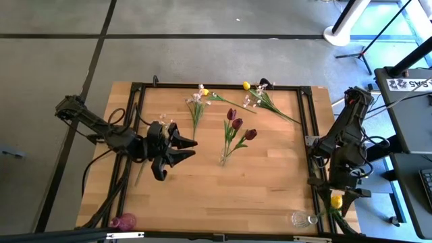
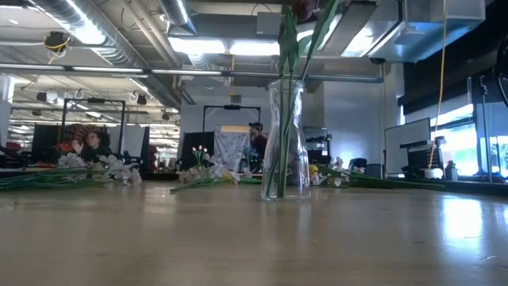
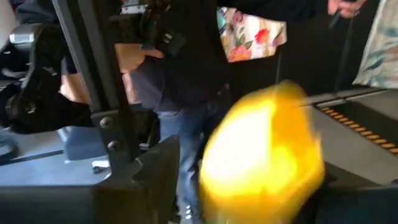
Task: Sort flowers into vase by color
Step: Put the bottom yellow tulip into the bottom transparent vase
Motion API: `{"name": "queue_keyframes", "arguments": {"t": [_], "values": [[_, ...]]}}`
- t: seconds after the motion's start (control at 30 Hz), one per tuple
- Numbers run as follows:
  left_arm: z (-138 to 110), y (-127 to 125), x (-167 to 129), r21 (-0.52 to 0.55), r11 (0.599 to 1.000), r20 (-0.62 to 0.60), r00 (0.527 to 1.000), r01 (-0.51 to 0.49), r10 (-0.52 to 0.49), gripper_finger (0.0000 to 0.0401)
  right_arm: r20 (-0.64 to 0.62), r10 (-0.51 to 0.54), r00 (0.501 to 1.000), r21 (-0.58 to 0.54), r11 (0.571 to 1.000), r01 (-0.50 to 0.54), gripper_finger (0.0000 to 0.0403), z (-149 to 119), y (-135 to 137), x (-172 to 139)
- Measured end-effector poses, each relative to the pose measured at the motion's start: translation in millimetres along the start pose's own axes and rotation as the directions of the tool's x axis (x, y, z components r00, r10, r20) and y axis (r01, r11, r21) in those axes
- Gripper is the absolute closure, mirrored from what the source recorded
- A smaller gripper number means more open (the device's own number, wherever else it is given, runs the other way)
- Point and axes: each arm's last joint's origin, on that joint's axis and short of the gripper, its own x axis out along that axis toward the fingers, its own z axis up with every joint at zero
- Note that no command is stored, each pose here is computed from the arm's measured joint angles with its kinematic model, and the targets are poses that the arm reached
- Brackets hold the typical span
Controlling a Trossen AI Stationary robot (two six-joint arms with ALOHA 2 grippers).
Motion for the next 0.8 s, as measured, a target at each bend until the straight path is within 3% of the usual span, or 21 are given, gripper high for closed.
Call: {"name": "queue_keyframes", "arguments": {"t": [0.17,0.27,0.53,0.7,0.8], "values": [[-0.9,0.2,0.0,0.005,1.000,-0.008,1.000,-0.002,0.002,0.0241,-0.086,0.002,0.996,0.043,0.999,0.002,0.0162,1.4,2.4,-6.1],[-1.4,0.4,-0.1,0.018,1.000,-0.013,1.000,-0.004,0.004,0.0241,-0.189,-0.047,0.981,0.037,0.998,0.055,0.0160,6.6,3.7,-13.2],[-1.6,0.6,0.0,0.063,0.998,-0.015,1.000,-0.004,0.005,0.0241,-0.246,-0.154,0.957,0.003,0.987,0.160,0.0160,45.6,11.2,-38.1],[-0.2,4.8,2.1,0.069,0.997,-0.009,1.000,-0.022,0.023,0.0241,-0.272,-0.273,0.923,0.000,0.959,0.284,0.0160,70.8,16.6,-60.2],[1.9,10.4,4.8,0.075,0.996,0.001,0.999,-0.046,0.046,0.0241,-0.269,-0.407,0.873,-0.009,0.907,0.420,0.0160,87.9,19.5,-78.2]]}}
